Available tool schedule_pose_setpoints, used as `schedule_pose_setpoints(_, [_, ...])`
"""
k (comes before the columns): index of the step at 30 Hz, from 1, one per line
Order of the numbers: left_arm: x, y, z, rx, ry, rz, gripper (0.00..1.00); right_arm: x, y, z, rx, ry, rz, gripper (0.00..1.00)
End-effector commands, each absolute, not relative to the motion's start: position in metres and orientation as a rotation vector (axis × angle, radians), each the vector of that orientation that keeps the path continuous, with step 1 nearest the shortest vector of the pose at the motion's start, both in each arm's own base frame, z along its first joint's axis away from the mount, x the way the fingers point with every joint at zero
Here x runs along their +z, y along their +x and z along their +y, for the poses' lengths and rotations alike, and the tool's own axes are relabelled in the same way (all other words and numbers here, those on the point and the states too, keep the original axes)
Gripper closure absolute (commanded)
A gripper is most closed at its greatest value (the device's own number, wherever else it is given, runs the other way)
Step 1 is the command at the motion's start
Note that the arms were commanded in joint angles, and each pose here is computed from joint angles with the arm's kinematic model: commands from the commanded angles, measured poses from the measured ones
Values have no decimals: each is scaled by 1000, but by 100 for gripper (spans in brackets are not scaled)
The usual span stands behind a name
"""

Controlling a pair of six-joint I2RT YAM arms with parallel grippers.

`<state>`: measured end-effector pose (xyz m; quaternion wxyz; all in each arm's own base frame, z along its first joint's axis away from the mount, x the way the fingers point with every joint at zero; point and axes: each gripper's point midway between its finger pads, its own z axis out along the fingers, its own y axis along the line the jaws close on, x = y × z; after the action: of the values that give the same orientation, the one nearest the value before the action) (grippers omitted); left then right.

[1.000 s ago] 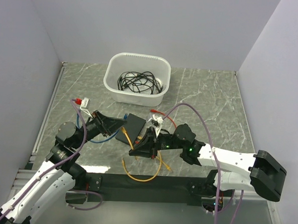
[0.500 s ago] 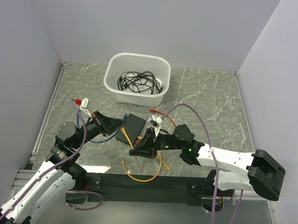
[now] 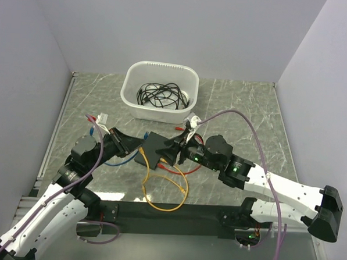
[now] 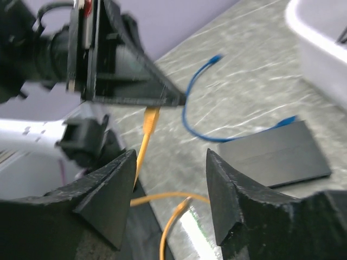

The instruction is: Insert the plug into the switch port

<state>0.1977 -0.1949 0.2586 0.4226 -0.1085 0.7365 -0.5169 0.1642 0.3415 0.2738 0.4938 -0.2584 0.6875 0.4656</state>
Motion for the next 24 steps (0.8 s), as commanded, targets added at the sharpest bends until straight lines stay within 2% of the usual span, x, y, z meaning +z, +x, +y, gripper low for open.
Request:
schedule_pose_setpoints(1, [264, 204, -193, -1273, -286, 1825, 99, 272, 183, 341, 981, -599, 1711, 40])
schedule_pose_setpoints(12, [259, 207, -191, -1243, -296, 1842, 100, 262, 177, 402, 952, -708, 1746, 50])
schedule_pose_setpoints(24, [253, 207, -190, -1231, -301, 1851, 100, 268, 181, 411, 941, -688, 1748, 55])
